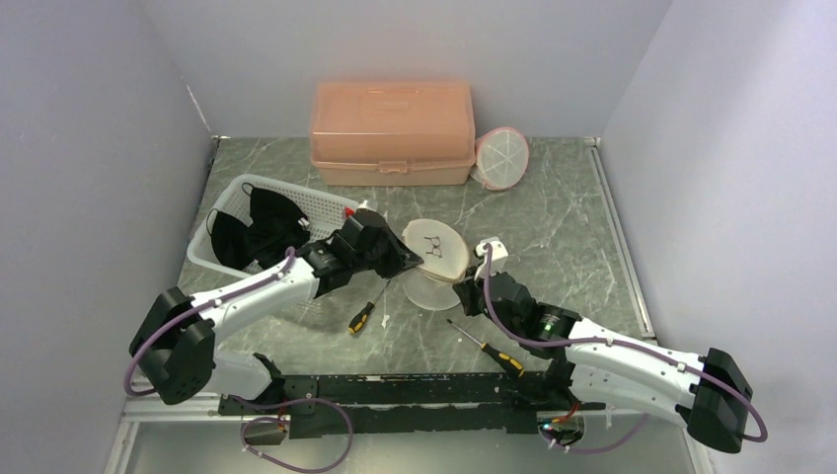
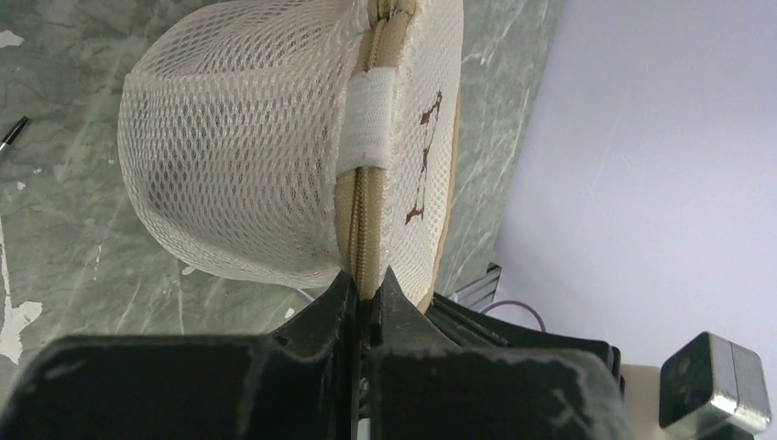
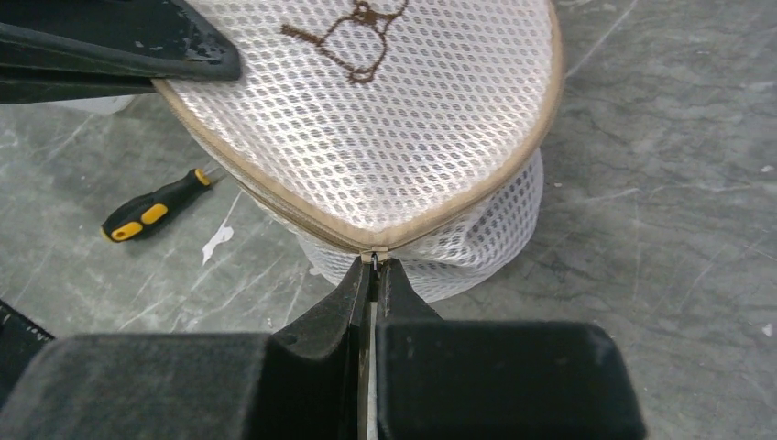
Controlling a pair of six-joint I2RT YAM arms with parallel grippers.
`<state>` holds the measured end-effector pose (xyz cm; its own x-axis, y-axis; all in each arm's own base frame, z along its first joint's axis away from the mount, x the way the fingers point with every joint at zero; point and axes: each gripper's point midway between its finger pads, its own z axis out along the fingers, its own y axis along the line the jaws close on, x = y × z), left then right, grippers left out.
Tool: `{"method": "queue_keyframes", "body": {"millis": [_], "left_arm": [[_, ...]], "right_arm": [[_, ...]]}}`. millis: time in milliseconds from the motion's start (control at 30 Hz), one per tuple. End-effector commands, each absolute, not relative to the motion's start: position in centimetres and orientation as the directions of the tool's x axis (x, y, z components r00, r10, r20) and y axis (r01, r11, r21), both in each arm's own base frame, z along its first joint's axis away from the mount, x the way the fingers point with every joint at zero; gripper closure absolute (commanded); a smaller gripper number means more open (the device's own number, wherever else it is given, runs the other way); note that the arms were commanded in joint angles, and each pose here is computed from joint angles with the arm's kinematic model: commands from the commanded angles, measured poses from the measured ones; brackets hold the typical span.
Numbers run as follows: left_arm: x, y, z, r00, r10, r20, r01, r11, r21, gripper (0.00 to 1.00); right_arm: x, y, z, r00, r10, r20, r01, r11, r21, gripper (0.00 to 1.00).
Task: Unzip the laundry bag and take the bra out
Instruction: Unzip the laundry bag at the center of the board.
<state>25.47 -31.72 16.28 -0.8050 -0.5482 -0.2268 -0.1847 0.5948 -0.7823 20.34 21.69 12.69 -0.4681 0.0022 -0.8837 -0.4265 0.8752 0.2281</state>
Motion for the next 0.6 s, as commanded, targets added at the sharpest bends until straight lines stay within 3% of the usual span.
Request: {"method": "queue_keyframes", "body": {"millis": [0, 233, 400, 567], "left_arm": [[25.6, -32.0, 17.3, -0.852, -0.46, -0.25, -0.081, 0.587, -0.805, 0.97], [25.6, -33.2, 19.0, -0.903, -0.313, -0.293, 0.081, 0.547, -0.833, 0.97], [26.3, -33.0, 22.6, -0.893, -0.114, -0.436, 0.295, 0.583, -0.757, 0.97], [26.8, -33.4, 27.3, -0.789, 0.119, -0.603, 0.562, 0.538, -0.629, 0.96]], "right_arm": [[21.4, 19.8, 12.6, -0.442, 0.03, -0.896, -0.333, 0.922, 0.195, 1.0], [22.6, 19.1, 13.5, -0.428, 0.05, -0.902, -0.296, 0.935, 0.193, 1.0], [22.0, 20.9, 18.0, -0.357, 0.077, -0.931, -0.422, 0.876, 0.234, 1.0], [21.3, 22.9, 22.8, -0.315, 0.125, -0.941, -0.498, 0.822, 0.276, 1.0]]}}
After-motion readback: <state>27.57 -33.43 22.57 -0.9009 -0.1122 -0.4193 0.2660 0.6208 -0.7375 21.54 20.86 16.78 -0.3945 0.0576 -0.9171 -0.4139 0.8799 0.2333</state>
